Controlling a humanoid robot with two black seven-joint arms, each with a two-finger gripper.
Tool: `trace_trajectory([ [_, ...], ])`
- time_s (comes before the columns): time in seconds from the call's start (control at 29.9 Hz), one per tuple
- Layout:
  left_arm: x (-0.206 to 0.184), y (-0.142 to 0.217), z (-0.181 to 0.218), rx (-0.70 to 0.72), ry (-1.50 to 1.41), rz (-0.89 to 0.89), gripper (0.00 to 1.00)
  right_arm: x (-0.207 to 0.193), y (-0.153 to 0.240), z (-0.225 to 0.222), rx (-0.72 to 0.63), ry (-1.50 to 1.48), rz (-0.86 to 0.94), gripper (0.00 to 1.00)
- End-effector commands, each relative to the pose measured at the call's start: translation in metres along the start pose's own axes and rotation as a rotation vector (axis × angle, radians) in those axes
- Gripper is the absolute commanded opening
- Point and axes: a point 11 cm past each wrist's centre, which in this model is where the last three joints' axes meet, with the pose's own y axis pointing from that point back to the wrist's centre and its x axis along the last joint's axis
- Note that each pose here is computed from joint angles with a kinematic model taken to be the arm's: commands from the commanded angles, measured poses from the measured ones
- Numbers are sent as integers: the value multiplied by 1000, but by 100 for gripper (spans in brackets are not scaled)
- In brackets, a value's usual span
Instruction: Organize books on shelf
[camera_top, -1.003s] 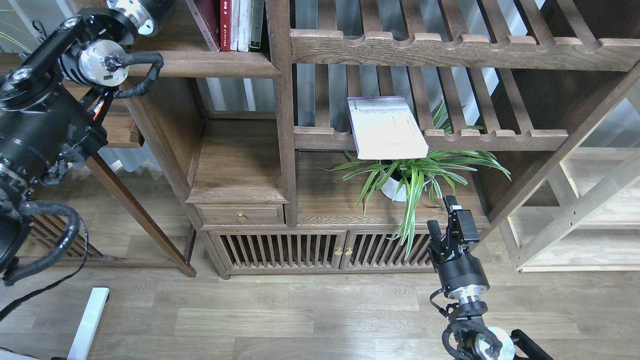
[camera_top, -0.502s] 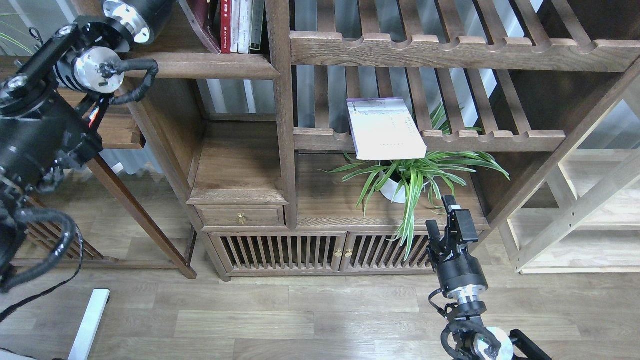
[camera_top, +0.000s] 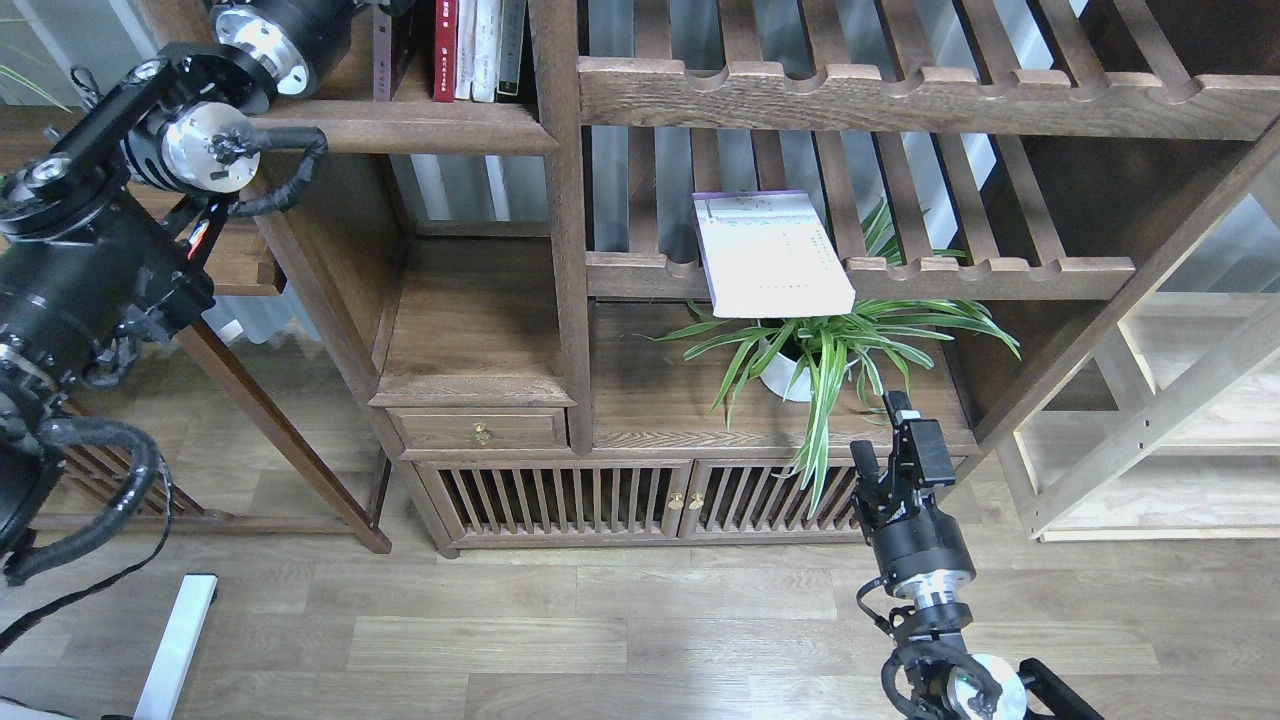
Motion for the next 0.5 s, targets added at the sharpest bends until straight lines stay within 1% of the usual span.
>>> trace_trajectory([
  [0.0, -7, -1, 9, -25, 5, -24, 94, 0, 1, 0, 0, 1, 1, 99],
  [0.47, -16, 1, 29, -181, 149, -47, 94, 2, 2, 0, -1, 3, 5, 99],
])
